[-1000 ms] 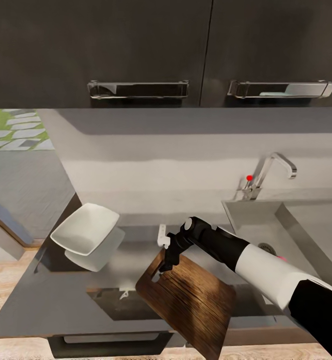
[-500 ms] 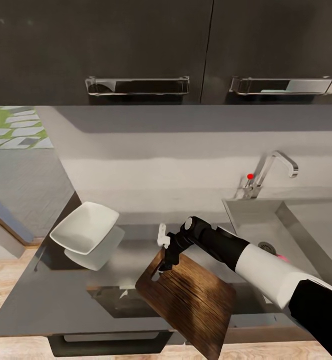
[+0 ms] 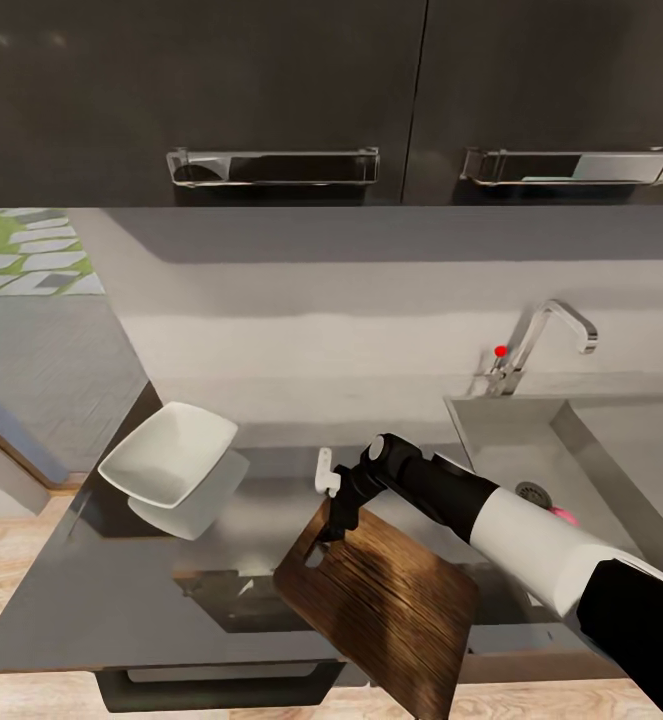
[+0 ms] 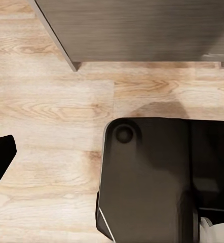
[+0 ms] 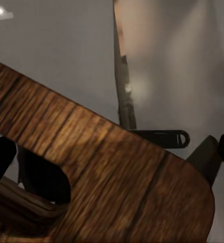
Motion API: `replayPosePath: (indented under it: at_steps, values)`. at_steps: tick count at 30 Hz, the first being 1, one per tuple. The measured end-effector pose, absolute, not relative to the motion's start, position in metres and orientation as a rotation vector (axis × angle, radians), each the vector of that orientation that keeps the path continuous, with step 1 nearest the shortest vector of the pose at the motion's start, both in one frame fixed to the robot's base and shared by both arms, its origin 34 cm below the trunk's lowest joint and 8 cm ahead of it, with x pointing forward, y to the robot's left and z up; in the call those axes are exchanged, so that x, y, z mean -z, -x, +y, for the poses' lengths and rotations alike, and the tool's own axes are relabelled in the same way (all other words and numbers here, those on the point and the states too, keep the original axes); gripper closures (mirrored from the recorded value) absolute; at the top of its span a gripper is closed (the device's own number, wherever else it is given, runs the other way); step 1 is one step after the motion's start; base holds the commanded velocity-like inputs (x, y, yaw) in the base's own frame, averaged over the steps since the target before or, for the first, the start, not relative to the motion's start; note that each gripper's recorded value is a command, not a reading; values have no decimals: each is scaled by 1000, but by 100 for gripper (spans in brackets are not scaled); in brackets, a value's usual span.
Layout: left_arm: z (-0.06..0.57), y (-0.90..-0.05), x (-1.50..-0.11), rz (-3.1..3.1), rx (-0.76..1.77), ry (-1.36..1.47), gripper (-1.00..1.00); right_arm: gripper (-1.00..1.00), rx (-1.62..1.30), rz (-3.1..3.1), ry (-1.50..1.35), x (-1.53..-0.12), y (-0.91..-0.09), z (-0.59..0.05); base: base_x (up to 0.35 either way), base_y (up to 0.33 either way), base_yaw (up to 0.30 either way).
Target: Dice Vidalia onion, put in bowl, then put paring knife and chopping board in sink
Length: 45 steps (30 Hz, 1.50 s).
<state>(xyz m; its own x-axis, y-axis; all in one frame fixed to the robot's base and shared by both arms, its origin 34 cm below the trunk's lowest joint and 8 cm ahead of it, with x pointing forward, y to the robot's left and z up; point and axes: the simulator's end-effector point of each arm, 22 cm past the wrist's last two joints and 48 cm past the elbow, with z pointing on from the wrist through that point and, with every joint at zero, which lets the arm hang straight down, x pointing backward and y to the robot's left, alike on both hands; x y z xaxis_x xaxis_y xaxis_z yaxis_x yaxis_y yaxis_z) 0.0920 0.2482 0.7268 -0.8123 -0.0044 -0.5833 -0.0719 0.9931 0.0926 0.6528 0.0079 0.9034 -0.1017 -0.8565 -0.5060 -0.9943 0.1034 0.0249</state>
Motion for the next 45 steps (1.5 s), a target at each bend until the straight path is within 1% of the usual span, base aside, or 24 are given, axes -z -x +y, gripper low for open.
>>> replayPosePath:
  at_steps: [23,24,45]
  values:
    - [248,-92,-727,2515,-146,53,-100,-100,-486,2003,1851,-901,-652,8,0,0,0]
    - [248,-91,-727,2516,-146,53,-100,100,-487,2002,1851,-901,-652,8,0,0,0]
    - [248,-92,-727,2513,-146,53,-100,100,-486,1999,1858,-901,-650,8,0,0,0]
